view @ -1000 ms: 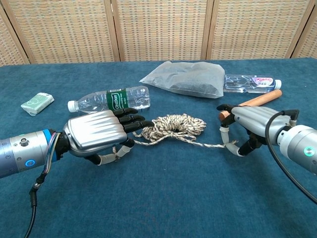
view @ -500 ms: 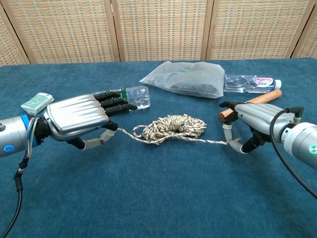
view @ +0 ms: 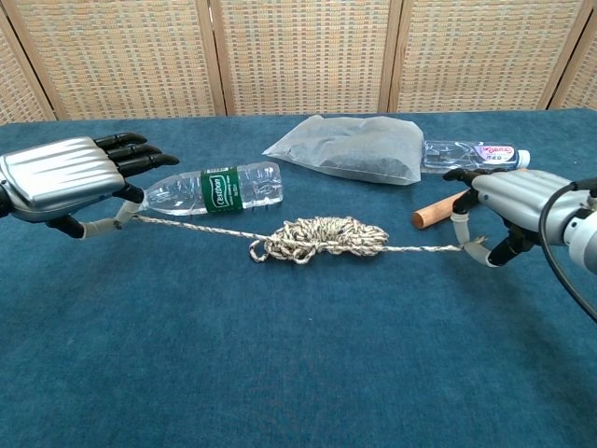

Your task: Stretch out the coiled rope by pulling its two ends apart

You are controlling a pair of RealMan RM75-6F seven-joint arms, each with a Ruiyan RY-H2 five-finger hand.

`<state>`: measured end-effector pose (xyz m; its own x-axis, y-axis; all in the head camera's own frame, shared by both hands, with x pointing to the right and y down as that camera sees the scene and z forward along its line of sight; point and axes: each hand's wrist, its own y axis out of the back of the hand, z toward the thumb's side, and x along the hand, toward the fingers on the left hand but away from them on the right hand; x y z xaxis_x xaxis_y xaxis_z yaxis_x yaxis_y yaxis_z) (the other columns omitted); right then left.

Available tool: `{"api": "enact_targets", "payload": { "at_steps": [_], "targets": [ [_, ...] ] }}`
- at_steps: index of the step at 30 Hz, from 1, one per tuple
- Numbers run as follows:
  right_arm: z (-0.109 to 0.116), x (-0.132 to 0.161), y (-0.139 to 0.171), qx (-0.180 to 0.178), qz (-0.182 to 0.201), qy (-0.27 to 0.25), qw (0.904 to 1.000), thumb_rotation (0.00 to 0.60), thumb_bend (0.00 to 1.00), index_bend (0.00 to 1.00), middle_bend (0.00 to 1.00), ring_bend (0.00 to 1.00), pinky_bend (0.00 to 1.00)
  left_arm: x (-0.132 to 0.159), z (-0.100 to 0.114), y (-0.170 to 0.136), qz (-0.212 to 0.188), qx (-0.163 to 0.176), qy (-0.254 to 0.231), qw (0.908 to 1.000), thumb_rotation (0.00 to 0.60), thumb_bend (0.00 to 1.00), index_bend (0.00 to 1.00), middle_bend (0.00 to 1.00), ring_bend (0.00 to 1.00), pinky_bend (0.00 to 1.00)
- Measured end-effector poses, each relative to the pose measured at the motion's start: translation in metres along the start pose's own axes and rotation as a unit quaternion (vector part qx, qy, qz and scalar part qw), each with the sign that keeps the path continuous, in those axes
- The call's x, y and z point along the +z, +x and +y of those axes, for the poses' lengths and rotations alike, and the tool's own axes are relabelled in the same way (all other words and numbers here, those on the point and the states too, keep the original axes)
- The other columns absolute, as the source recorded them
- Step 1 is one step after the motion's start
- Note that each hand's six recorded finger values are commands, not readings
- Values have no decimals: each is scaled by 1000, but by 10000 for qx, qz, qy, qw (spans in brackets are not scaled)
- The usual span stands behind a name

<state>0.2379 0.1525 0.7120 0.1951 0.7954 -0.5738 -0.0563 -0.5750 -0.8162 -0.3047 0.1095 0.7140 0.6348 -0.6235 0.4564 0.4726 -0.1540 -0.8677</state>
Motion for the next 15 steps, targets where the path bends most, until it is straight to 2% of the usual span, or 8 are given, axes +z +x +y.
{"api": "enact_targets", "payload": {
  "at_steps": [15],
  "targets": [
    [6,-51,4,-36,-432,278,9987,600,453,719,0,0,0,-61,-33,-40,736,-347,-110,9966,600,443,826,0,0,0]
  ]
}}
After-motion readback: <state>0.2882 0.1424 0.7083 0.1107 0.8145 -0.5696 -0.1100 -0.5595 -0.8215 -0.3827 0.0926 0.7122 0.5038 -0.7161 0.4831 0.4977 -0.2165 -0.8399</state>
